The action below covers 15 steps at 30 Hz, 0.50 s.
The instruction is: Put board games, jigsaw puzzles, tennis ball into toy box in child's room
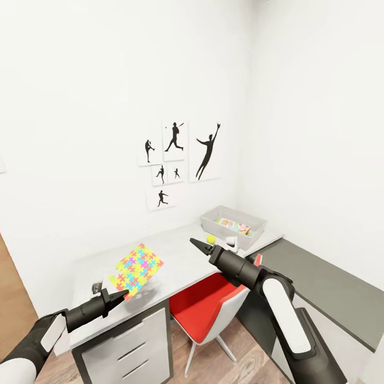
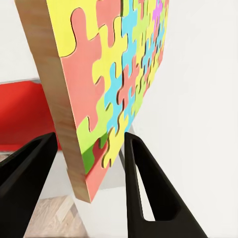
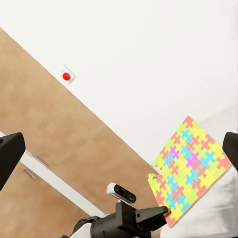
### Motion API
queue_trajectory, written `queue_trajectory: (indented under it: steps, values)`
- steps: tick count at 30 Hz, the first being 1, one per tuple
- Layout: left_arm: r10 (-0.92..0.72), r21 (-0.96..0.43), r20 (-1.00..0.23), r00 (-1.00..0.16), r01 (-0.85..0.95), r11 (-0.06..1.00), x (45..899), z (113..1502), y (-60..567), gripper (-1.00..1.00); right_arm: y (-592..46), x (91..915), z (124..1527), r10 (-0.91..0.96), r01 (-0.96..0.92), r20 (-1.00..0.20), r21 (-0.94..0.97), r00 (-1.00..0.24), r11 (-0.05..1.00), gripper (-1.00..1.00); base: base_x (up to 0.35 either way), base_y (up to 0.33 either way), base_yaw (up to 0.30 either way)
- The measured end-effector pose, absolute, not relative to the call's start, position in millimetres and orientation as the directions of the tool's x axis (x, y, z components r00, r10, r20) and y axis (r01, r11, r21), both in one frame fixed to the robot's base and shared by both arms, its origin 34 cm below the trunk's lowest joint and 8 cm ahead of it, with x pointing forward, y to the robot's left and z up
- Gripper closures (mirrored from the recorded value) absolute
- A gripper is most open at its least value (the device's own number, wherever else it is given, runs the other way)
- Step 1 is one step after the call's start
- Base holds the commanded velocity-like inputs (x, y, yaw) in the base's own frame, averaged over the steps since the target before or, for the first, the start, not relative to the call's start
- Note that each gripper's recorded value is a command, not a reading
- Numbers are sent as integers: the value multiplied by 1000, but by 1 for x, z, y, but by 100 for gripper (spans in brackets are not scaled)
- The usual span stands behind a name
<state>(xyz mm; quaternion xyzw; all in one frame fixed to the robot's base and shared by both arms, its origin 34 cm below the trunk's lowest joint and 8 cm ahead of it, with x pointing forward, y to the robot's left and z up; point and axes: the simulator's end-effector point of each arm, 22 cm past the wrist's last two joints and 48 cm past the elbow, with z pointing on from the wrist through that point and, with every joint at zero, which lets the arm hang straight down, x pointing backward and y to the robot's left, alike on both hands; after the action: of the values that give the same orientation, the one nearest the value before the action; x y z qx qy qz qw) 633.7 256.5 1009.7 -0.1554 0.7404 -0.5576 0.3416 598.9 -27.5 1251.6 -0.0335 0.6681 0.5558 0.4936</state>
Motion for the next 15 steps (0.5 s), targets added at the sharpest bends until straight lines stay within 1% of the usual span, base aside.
queue_trajectory:
  steps: [15]
  values:
    - [-609,-930,-339,-717,157,332,633,1013,256,100,-26,597,1254,502,-599,-700,706,-508,379,-100,0,0,-264]
